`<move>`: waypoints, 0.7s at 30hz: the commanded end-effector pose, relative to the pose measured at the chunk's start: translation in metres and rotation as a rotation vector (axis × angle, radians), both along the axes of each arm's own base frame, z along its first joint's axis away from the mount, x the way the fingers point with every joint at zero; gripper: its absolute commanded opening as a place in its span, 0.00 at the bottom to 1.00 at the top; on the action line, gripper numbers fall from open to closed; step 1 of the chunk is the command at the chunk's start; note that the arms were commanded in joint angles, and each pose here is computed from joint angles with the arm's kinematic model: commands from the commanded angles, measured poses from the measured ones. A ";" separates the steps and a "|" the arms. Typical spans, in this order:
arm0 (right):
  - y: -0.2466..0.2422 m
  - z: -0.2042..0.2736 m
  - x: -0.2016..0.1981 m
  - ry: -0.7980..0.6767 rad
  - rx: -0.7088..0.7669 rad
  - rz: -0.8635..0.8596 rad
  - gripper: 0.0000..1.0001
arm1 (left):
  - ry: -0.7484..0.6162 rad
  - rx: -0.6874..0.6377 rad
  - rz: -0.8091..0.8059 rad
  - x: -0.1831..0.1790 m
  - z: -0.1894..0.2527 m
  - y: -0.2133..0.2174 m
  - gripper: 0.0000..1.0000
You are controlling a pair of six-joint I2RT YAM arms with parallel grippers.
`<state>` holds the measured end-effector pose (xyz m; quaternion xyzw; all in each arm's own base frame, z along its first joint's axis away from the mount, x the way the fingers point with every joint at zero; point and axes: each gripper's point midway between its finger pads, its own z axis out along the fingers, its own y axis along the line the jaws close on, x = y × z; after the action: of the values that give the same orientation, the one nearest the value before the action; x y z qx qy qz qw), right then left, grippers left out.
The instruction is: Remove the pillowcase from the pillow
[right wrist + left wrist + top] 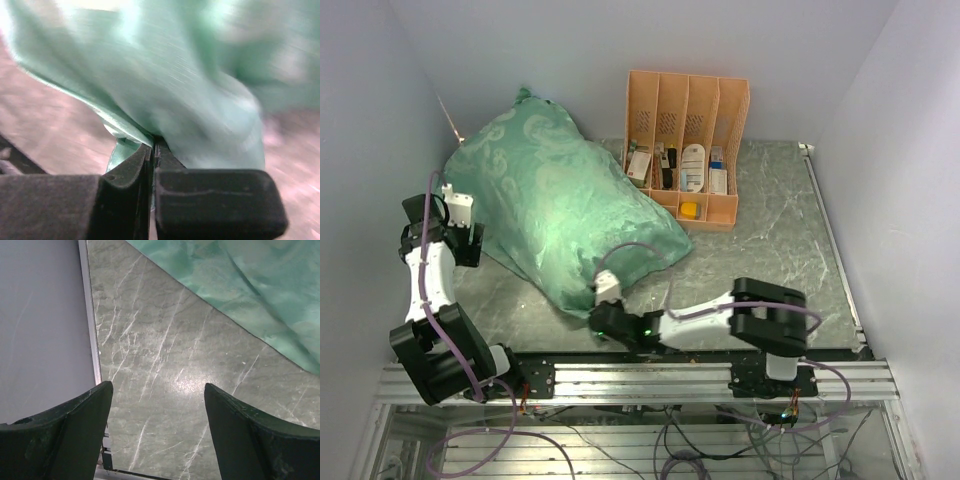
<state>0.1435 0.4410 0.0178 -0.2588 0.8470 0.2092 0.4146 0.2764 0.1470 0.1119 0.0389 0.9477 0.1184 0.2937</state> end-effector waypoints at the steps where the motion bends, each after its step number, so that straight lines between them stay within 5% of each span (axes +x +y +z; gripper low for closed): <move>1: -0.074 0.002 0.012 0.026 0.002 -0.210 0.00 | -0.005 0.015 -0.052 -0.004 0.000 -0.002 0.84; 12: -0.248 0.050 0.019 -0.007 0.215 -0.705 0.00 | 0.003 0.033 -0.252 -0.019 -0.013 -0.026 0.96; 21: -0.299 0.073 0.020 -0.046 0.207 -0.902 0.00 | 0.033 0.159 -0.309 -0.021 -0.027 -0.015 0.98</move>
<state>0.1530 0.1922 0.0805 0.1317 0.8616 0.1764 0.4574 0.2487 0.1244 0.0859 0.1745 0.9360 0.1131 0.2839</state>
